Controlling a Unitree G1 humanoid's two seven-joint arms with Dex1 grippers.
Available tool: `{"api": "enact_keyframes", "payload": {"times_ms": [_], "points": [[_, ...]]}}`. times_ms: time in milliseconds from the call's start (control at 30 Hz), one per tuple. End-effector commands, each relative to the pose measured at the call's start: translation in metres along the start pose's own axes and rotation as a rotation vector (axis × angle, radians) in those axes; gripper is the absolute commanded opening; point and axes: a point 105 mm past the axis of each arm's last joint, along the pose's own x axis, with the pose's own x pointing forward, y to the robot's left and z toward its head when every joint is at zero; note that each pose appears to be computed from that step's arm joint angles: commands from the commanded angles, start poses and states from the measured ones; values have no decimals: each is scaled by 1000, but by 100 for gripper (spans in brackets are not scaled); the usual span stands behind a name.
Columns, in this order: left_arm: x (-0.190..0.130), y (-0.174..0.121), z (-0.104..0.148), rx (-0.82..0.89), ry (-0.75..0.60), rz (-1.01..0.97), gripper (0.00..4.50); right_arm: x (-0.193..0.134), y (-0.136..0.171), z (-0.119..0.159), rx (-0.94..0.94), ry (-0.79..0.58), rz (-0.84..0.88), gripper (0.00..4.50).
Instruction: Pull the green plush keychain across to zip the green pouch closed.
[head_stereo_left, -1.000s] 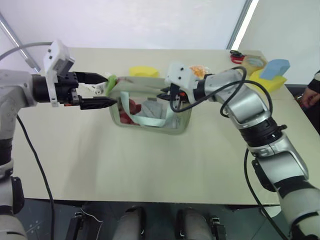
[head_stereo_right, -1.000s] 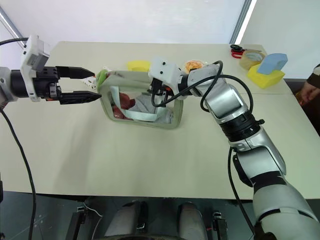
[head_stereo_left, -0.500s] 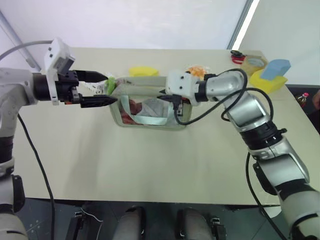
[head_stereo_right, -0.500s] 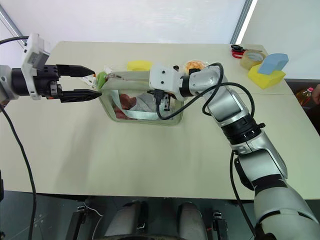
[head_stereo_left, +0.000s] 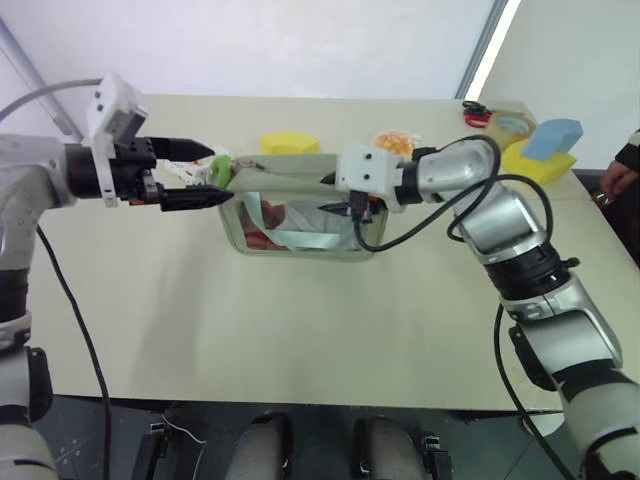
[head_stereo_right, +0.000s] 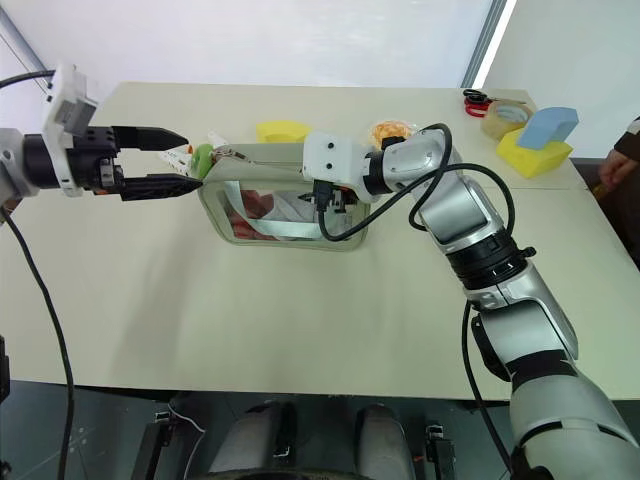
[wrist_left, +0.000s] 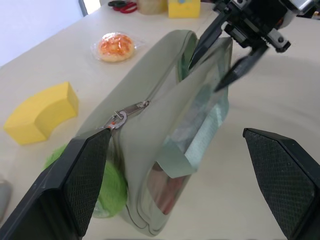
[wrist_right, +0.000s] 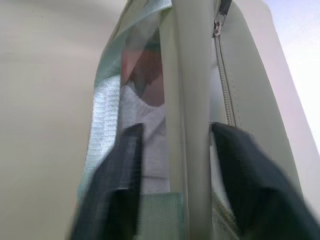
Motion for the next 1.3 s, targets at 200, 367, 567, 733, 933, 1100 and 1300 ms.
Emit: {"api": "enact_keyframes", "payload": {"times_ms": [200,367,567,733,933,1100,1300], "points": [[-32,30,-10,-24,19,148,450,-60,-8,2,28,35,-67,253],[-32,50,-23,-15,46,213,450,-46,3,-16,87,40,-54,253],[-18,63,-32,35,85,238,450,-36,13,-29,91,56,-12,64],[0,75,-45,83,110,301,450,-34,20,-29,82,58,20,4],[21,83,-38,79,43,331,450,-33,22,-29,60,65,33,4],[26,78,-39,64,34,286,426,-31,19,-27,60,56,19,1],[29,64,-44,62,37,200,152,-30,16,-25,63,47,8,0]]}}
